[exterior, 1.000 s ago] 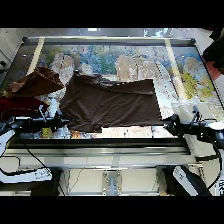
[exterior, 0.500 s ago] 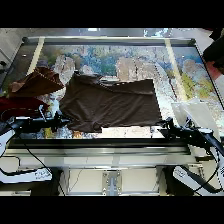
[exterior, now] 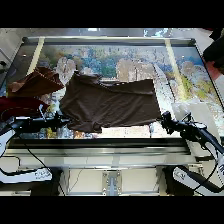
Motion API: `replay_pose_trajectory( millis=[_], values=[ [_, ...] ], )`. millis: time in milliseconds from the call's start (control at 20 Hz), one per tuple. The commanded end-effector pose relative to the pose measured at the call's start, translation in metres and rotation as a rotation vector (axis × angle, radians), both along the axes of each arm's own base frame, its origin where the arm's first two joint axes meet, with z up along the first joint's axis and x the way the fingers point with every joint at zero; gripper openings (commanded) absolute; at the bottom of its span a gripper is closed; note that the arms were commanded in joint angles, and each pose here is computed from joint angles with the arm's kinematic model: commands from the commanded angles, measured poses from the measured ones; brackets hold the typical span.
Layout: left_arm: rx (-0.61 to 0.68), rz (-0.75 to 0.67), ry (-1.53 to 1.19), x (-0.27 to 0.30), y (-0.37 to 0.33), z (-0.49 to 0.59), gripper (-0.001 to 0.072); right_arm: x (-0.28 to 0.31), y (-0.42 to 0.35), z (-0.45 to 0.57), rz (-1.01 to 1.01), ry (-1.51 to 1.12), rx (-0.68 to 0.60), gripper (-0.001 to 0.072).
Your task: Fold the shirts.
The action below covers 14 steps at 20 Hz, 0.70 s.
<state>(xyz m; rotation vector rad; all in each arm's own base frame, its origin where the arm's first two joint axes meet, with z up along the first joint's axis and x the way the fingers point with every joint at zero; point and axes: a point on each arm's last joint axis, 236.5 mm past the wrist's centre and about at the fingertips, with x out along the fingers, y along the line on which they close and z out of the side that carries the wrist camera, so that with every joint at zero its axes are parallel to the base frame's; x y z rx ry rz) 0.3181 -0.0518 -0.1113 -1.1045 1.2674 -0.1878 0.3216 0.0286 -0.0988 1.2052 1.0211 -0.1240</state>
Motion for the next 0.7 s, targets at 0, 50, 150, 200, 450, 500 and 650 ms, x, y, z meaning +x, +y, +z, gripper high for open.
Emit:
replay_pose_trajectory(
  millis=[0, 50, 150, 200, 450, 500, 650],
  values=[
    [0.008, -0.016, -0.043, 0.007, 0.001, 0.008, 0.0009, 0.014, -0.003, 0.011, 0.046, -0.068, -0.054, 0.0014],
    [0.0, -0.033, -0.069, 0.011, 0.0, 0.019, 0.0009, 0.018, 0.006, 0.024, 0.12, -0.112, -0.051, 0.0013],
    [0.011, -0.085, -0.187, 0.021, -0.001, 0.061, 0.0008, 0.027, 0.029, 0.07, 0.307, -0.251, -0.042, 0.0011],
    [0.04, -0.1, -0.276, 0.029, 0.002, 0.092, 0.0008, 0.029, 0.041, 0.106, 0.412, -0.348, -0.051, 0.0011],
    [0.417, -0.048, -0.892, 0.019, 0.028, 0.322, 0.0009, -0.026, 0.064, 0.3, 0.839, -0.737, -0.476, 0.0012],
    [0.54, 0.03, -1.023, 0.007, 0.039, 0.373, 0.0009, -0.04, 0.064, 0.339, 0.845, -0.812, -0.61, 0.0012],
    [0.904, 0.225, -1.278, -0.059, 0.052, 0.5, 0.0007, -0.09, 0.075, 0.48, 0.67, -1.119, -0.908, 0.0012]
  ],
)
